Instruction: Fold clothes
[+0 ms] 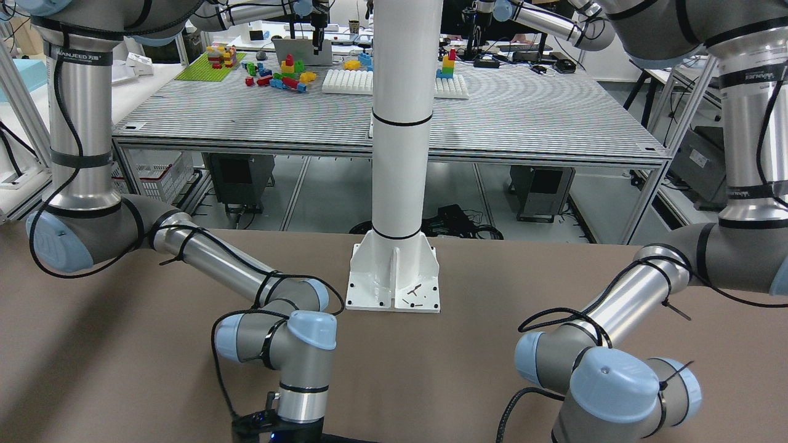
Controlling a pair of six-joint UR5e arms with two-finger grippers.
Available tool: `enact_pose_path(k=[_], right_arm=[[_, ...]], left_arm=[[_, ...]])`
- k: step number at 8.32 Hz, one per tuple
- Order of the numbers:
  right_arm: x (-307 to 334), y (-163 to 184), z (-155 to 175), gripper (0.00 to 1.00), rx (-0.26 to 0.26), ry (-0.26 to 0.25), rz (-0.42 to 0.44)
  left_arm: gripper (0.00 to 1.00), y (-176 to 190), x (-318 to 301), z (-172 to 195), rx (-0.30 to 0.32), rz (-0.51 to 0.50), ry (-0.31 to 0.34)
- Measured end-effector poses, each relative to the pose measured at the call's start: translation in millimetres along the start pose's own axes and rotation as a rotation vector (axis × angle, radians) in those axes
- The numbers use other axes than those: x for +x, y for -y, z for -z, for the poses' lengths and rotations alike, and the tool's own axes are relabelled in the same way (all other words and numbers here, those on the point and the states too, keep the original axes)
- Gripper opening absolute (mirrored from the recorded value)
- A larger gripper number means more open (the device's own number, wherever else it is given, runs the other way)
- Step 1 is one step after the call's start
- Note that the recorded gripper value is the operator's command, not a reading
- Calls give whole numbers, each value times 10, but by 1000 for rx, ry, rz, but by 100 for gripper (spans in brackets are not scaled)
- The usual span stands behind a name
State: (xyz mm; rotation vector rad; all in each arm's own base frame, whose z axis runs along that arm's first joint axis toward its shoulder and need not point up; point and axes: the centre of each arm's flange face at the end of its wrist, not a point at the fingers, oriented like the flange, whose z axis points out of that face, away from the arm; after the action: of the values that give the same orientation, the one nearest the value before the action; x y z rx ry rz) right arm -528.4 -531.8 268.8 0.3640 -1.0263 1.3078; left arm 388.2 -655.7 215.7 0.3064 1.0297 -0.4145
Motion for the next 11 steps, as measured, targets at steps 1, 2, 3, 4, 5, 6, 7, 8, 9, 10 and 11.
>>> enact_pose_path(k=[1, 2, 3, 4, 5, 6, 7, 8, 9, 10, 11], right_arm=[[-70, 250, -276, 93, 23, -10, 18], [-106, 452, -565, 94, 46, -13, 51], [-124, 598, -758, 94, 61, -18, 112], [-166, 663, -846, 94, 62, -19, 187], [-237, 656, -852, 94, 53, -15, 232], [-301, 637, -828, 94, 38, -11, 269], [-353, 663, -811, 94, 19, -12, 307], [-413, 758, -790, 94, -6, -17, 354], [-439, 934, -783, 94, -38, -29, 417], [-352, 1204, -817, 94, -70, -55, 506], [-165, 1527, -857, 94, -98, -86, 629]], left_arm=[[95, -4, -2, 0, 1, 0, -4], [94, -9, -8, -2, 2, -1, -7], [95, -16, -10, -4, 3, -2, -10], [94, -19, -9, -4, 3, -3, -11], [94, -21, -10, -6, 2, -3, -12], [94, -23, -9, -6, 1, -4, -12], [94, -26, 2, -2, -2, -6, -14], [94, -26, 11, 0, -4, -8, -15], [94, -21, 9, 0, -3, -17, -14], [94, 2, -32, -9, 3, -41, -6], [94, 61, -229, -52, 11, -87, 20]])
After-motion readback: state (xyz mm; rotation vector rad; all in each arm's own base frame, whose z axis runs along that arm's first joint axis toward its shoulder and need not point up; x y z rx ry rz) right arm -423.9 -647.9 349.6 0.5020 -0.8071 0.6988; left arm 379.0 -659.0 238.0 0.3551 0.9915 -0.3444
